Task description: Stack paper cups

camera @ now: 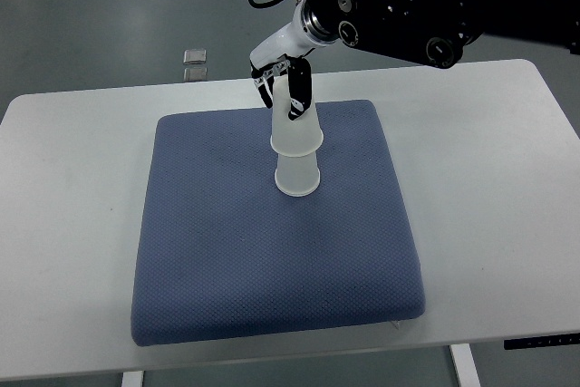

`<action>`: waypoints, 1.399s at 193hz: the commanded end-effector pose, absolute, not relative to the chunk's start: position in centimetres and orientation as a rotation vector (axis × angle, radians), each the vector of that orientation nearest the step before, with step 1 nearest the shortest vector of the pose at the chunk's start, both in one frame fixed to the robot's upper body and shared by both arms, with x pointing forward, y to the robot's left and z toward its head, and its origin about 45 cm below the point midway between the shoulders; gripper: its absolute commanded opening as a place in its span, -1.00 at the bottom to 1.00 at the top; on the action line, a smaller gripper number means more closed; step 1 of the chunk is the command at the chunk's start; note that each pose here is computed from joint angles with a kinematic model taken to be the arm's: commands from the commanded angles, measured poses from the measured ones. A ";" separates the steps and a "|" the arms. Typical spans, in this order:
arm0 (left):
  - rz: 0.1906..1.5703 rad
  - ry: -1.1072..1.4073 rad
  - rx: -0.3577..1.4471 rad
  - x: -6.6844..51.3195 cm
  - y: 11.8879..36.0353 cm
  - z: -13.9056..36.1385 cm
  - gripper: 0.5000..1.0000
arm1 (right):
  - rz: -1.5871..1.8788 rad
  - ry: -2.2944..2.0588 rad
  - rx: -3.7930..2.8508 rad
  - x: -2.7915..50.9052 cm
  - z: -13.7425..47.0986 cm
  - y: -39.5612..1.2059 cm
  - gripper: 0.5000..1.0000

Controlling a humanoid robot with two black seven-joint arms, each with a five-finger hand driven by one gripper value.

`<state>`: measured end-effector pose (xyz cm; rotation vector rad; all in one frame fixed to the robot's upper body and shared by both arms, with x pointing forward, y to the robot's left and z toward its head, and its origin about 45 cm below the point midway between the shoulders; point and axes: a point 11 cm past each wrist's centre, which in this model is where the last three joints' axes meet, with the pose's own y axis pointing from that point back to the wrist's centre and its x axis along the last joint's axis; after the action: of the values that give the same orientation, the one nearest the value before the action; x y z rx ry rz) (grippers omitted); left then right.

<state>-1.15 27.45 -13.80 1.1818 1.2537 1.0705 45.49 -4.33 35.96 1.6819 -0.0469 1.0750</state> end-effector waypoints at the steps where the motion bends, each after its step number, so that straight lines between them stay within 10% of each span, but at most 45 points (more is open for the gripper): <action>1: 1.070 1.254 1.182 -1.2 27.4 -13.8 1.00 | 1.071 -0.045 1.678 45.6 35.4 -4.6 -0.50; 134: 1.070 1.253 1.184 -1.2 27.5 -13.8 1.00 | 1.047 -0.079 1.709 46.0 32.2 -4.9 -0.41; 155: 1.069 1.253 1.183 -1.2 27.4 -13.8 1.00 | 1.024 -0.086 1.719 46.1 31.2 -5.3 -0.26; 190: 1.068 1.252 1.184 -1.2 27.4 -13.8 1.00 | 1.000 -0.137 1.750 46.6 30.2 -5.9 0.60; 270: 1.061 1.252 1.181 -1.2 27.2 -13.8 1.00 | 0.810 -0.734 2.102 52.1 40.0 -11.4 0.65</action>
<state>-1.16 27.26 -13.79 1.1813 1.2517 1.0618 49.91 -7.04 39.45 1.9818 -0.4931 0.9637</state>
